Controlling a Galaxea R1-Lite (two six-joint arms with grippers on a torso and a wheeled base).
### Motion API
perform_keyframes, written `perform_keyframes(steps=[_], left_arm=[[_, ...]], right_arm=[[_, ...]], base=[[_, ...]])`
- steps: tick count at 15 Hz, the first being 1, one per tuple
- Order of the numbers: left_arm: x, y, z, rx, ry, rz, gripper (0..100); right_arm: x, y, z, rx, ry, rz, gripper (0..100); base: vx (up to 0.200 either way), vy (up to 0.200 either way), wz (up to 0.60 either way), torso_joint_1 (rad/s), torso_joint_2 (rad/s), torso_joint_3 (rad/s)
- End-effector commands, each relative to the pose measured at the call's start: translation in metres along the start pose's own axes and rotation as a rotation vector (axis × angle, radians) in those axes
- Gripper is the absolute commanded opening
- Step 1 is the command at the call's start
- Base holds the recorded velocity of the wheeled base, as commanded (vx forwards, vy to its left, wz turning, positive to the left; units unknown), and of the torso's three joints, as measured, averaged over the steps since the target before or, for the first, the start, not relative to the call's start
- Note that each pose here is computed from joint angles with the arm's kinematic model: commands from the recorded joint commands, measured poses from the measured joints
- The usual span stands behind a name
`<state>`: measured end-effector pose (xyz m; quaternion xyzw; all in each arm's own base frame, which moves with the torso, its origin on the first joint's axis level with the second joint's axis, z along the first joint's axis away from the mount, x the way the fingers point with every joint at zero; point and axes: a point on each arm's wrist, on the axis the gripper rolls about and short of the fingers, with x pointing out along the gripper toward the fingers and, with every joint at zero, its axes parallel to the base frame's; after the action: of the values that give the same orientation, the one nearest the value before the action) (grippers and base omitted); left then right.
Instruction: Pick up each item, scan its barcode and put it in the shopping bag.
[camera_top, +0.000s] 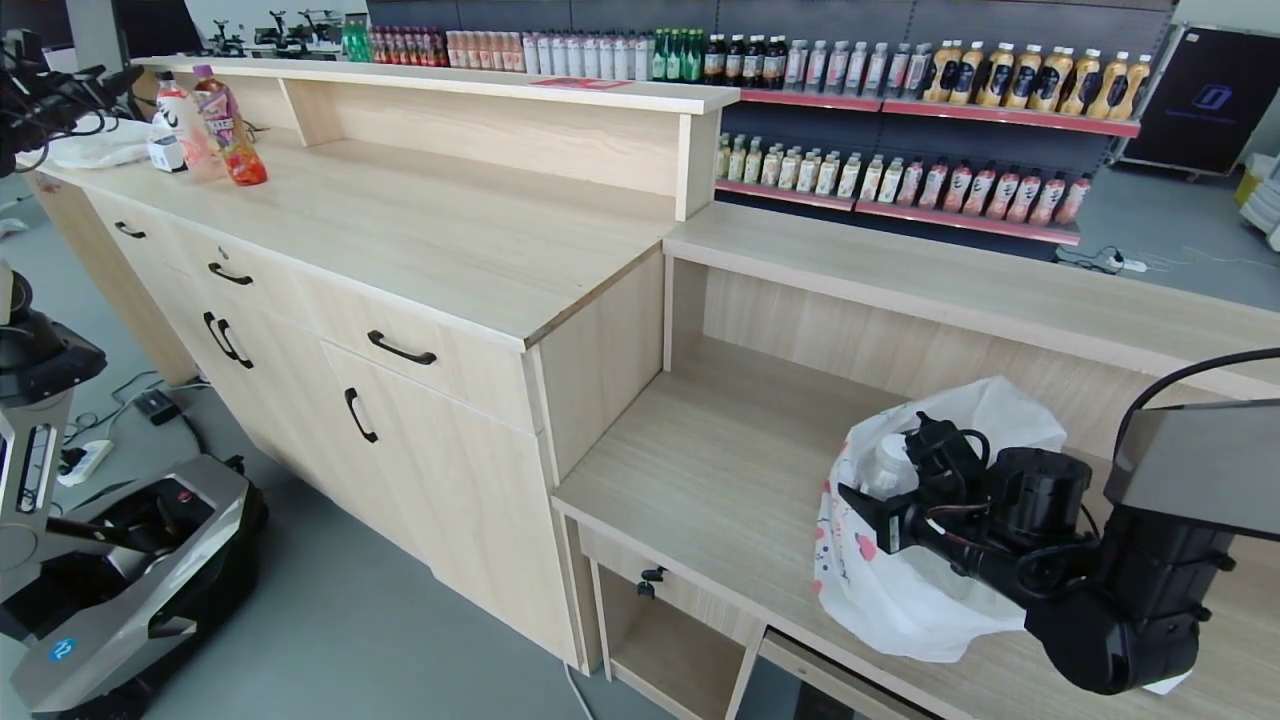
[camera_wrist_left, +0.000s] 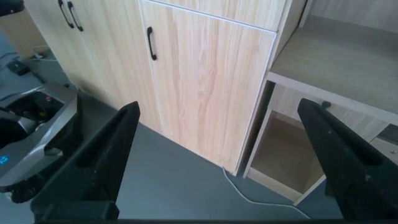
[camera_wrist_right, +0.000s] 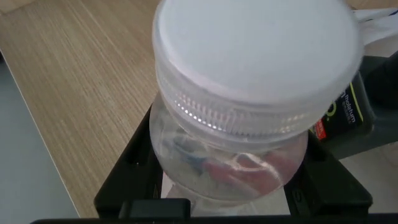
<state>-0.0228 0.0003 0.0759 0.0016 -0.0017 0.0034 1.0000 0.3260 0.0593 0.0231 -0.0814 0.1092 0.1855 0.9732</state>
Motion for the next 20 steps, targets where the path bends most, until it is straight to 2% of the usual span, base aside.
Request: perform_keyframes(steps=[1,6,8,11,14,18,20], left_arm=[[0.000,0.000,0.000,0.000,-0.001,0.001,100],[0.000,0.000,0.000,0.000,-0.001,0.001,100],[0.000,0.000,0.000,0.000,-0.001,0.001,100],[0.000,0.000,0.000,0.000,-0.001,0.001,100],[0.000,0.000,0.000,0.000,-0.001,0.001,100],[0.000,0.000,0.000,0.000,-0.001,0.001,100],[0.000,0.000,0.000,0.000,-0.001,0.001,100]], right_arm=[[-0.006,-0.003,0.010,0.002,-0.024,-0.010,100],[-0.040,-0.014,0.061,-0.024,-0.094,-0.053,100],[-0.065,-0.020,0.081,-0.060,-0.081,-0.082,100],[-0.153,-0.033,0.119,-0.178,-0.014,-0.195,100],[-0.215,-0.042,0.122,-0.211,0.019,-0.369,100],[-0.238,-0.058,0.120,-0.219,0.025,-0.529,100],[-0.248,-0.071,0.112,-0.204,0.074,-0.627,100]], base=[[0.000,0.000,0.00,0.000,0.00,0.000],[0.000,0.000,0.00,0.000,0.00,0.000],[0.000,0.000,0.00,0.000,0.00,0.000],[0.000,0.000,0.00,0.000,0.00,0.000],[0.000,0.000,0.00,0.000,0.00,0.000],[0.000,0.000,-0.60,-0.004,0.00,0.006],[0.000,0.000,-0.60,0.005,0.00,0.002]])
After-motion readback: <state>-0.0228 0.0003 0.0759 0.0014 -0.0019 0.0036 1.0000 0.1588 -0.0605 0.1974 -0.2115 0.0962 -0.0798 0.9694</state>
